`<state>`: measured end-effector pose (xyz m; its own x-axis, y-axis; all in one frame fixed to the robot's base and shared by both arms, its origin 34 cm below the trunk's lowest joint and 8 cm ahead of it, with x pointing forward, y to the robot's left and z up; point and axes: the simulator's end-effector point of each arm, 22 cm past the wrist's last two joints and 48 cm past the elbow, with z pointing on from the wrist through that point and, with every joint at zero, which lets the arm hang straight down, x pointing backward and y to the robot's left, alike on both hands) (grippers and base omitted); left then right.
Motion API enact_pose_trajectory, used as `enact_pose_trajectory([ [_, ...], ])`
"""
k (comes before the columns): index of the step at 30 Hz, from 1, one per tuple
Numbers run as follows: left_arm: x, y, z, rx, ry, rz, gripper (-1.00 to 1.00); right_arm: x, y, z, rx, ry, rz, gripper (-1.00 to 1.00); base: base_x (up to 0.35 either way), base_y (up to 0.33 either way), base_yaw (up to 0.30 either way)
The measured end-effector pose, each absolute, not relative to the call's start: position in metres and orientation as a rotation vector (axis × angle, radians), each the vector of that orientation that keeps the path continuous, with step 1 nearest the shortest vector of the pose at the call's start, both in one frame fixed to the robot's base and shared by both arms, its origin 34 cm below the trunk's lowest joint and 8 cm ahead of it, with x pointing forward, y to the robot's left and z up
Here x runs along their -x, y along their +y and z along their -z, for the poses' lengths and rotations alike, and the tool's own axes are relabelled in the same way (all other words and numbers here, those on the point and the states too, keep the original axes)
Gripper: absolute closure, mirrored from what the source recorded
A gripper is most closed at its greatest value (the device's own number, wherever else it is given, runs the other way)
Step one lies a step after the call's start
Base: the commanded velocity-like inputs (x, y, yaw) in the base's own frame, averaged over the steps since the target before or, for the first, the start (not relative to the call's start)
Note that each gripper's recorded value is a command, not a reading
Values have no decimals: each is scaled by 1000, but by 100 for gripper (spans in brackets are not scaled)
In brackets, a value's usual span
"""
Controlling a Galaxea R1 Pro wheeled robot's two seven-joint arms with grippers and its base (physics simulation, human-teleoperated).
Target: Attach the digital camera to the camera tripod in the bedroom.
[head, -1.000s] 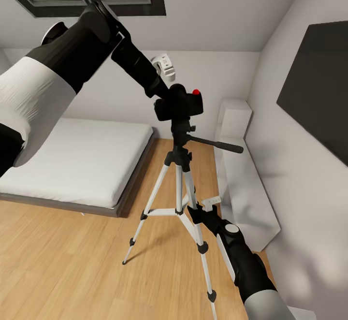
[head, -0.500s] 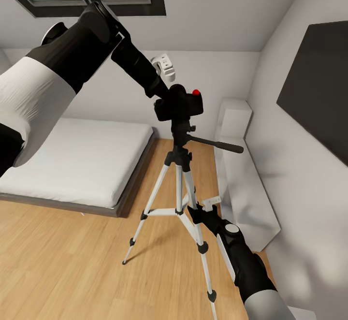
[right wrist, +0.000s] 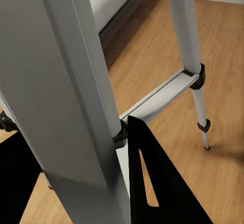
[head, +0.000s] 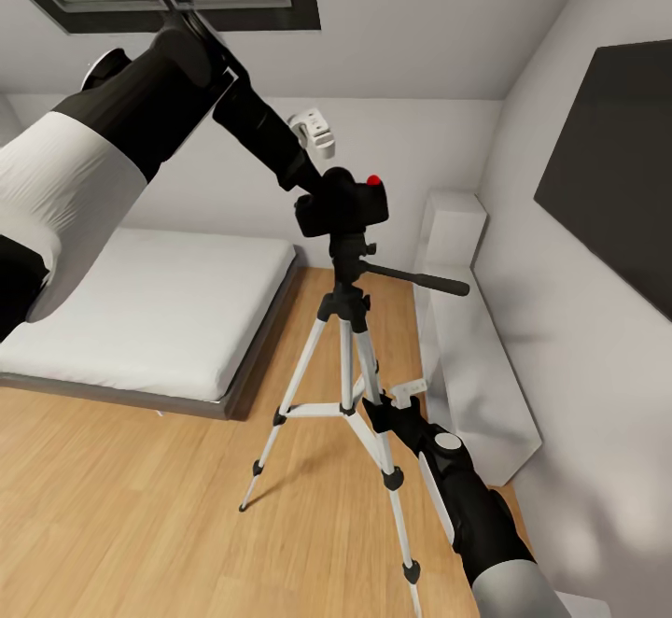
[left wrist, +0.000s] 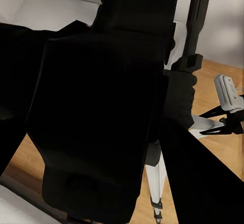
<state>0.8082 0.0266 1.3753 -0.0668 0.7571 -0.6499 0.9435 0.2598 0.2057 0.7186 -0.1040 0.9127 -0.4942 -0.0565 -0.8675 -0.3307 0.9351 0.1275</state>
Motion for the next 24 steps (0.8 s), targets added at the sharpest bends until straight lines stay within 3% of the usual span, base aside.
enact_pose_trajectory([
  [8,-809,28,-1375,-1537,1873,364,100,-719,-104,-913,275,2072,-340,100,0,0,0],
  [9,-809,28,-1375,-1537,1873,365,-100,-719,-104,-913,276,2072,-340,100,0,0,0],
  [24,-809,27,-1375,-1536,1870,369,-100,-719,-104,-913,277,2072,-339,100,0,0,0],
])
